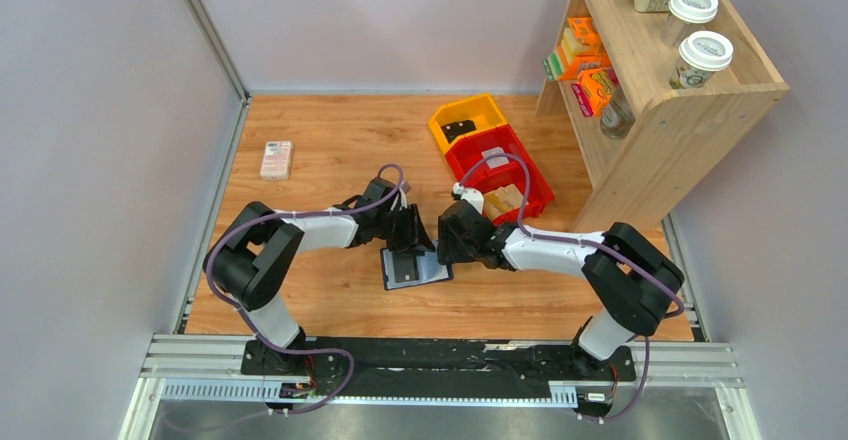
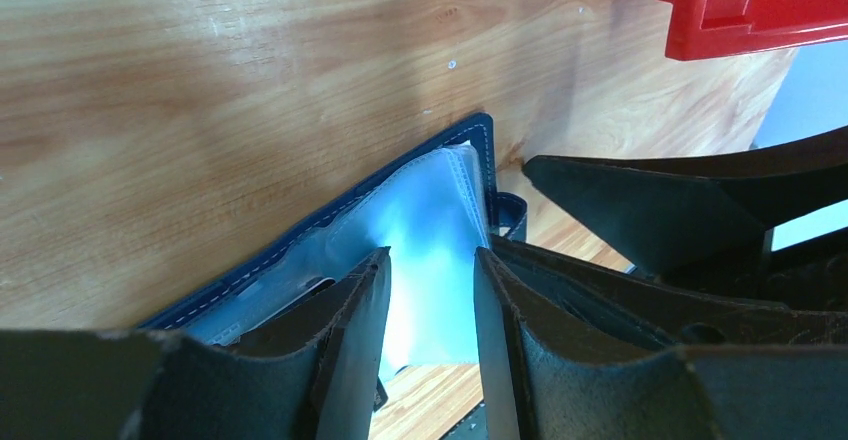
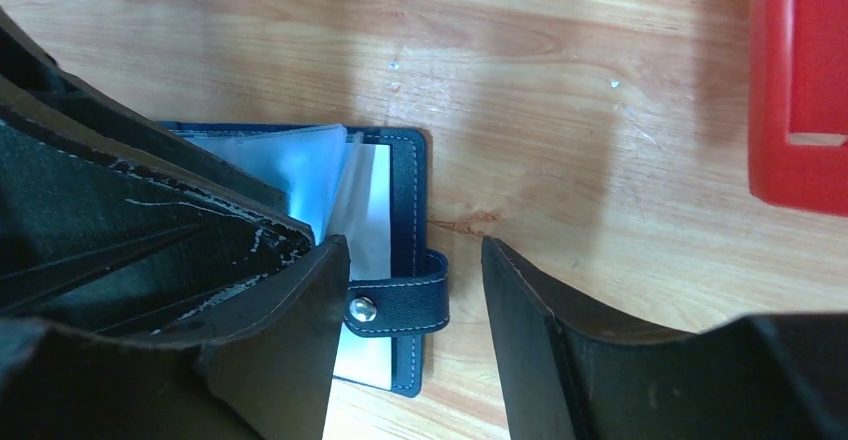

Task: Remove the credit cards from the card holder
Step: Remove the credit card from the card holder.

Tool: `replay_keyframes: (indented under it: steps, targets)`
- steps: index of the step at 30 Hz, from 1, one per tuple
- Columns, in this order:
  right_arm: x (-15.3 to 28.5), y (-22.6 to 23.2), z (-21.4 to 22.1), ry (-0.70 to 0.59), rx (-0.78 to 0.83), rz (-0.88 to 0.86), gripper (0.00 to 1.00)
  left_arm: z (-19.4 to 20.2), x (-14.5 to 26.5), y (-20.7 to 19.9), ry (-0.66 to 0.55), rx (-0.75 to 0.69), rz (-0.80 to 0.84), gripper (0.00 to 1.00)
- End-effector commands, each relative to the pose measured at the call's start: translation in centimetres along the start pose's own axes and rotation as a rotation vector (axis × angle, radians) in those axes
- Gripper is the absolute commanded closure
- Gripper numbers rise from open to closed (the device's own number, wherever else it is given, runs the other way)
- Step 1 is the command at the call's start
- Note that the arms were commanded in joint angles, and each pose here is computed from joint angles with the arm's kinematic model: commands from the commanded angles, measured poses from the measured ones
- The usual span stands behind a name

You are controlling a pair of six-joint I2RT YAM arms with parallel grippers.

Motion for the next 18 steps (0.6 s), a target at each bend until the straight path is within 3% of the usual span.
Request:
replay_keyframes:
  steps: [1,10,13,18]
  targets:
    - [0.4,-1.6,0.3,0.009,0.042,0.173,0.41,0.5,-0.1,4.3,-0.027,-0.04,-0.233,0.53]
    - [4.0,-5.5,-0.2,-0.044,0.09,0.413,0.38,0.2,-0.2,4.4,-0.028,-0.07,-0.259,0.54]
    - [6.0,-4.8,-1.7,-0.107,0.064,0.362,0.37,0.1,-0.1,4.3,-0.032,-0.088,-0.275,0.54]
    - [8.3,-1.7,-4.3,-0.209,0.059,0.117,0.36,0.0,-0.1,3.0,-0.044,-0.173,-0.323,0.54]
Point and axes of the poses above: each gripper's point midway between its finger pads, its own x axis back along the fingers, its own y axis along the line the jaws close on, z = x × y, the point moved 7 cm from there along x, back along the fingers, and after that the axes turned 6 degrees about x, right-handed, at the moved point
